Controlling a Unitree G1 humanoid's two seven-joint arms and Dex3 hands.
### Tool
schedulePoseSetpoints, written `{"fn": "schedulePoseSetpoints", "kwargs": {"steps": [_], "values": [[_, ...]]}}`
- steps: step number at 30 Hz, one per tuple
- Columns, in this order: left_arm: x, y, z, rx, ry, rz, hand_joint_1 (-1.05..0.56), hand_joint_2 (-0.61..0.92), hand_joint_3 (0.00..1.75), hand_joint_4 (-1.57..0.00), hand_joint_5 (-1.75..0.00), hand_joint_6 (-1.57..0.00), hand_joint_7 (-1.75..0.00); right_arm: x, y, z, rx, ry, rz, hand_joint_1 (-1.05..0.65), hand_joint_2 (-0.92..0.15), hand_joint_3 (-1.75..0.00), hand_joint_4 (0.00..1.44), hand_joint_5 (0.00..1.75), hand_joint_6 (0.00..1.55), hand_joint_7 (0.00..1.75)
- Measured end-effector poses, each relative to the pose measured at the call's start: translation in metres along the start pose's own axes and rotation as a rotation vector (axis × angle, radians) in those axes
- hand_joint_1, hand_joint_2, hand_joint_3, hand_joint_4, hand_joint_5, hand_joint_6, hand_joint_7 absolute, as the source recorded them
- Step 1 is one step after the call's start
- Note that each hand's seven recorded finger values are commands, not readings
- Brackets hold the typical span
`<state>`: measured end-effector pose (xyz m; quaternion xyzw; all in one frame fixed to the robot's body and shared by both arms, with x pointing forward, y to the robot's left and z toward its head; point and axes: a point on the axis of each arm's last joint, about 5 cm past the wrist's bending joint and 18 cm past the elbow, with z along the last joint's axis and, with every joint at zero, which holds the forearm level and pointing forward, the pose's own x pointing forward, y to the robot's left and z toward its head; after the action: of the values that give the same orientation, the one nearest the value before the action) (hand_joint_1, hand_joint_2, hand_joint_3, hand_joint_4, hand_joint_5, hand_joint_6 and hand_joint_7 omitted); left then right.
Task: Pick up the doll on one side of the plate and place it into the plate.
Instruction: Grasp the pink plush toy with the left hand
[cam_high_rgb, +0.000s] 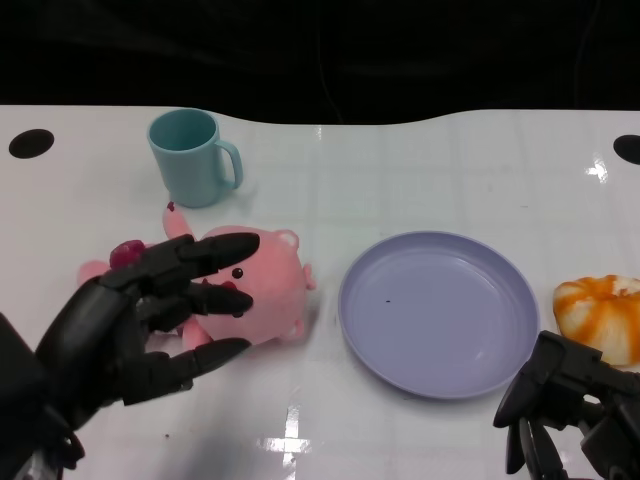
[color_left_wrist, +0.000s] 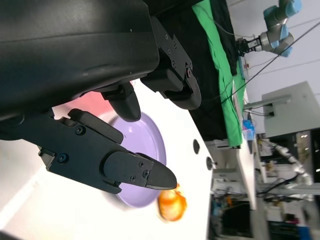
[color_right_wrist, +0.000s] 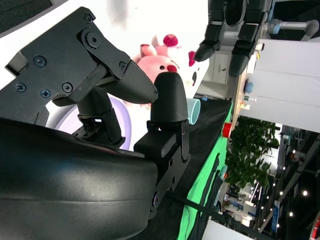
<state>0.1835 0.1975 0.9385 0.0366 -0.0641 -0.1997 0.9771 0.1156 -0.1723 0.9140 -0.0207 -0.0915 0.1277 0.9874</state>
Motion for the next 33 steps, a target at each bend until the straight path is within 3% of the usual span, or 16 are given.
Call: {"fn": "schedulePoseSetpoints", "kwargs": {"steps": [9,22,33], "values": [[0.014,0.018,0.022,0.406,0.013,-0.021,-0.57,0.92,0.04,0.00,-0.73,-0.30,0.00,0.000,-0.001,0.000,0.007,-0.001,-0.003,-0.16,-0.41,-1.48,0.70,1.75,0.58,1.56],[0.037,0.033,0.035,0.830,0.090,-0.084,-0.65,0.92,0.03,0.00,-0.50,-0.22,0.00,-0.001,-0.001,-0.001,0.008,0.004,-0.008,-0.15,-0.43,-1.47,0.71,1.75,0.58,1.54],[0.056,0.031,0.040,1.112,0.217,-0.134,-0.70,0.91,0.00,0.00,-0.36,-0.12,0.00,-0.002,-0.001,0.000,0.014,0.004,-0.010,-0.17,-0.42,-1.46,0.70,1.75,0.57,1.54]]}}
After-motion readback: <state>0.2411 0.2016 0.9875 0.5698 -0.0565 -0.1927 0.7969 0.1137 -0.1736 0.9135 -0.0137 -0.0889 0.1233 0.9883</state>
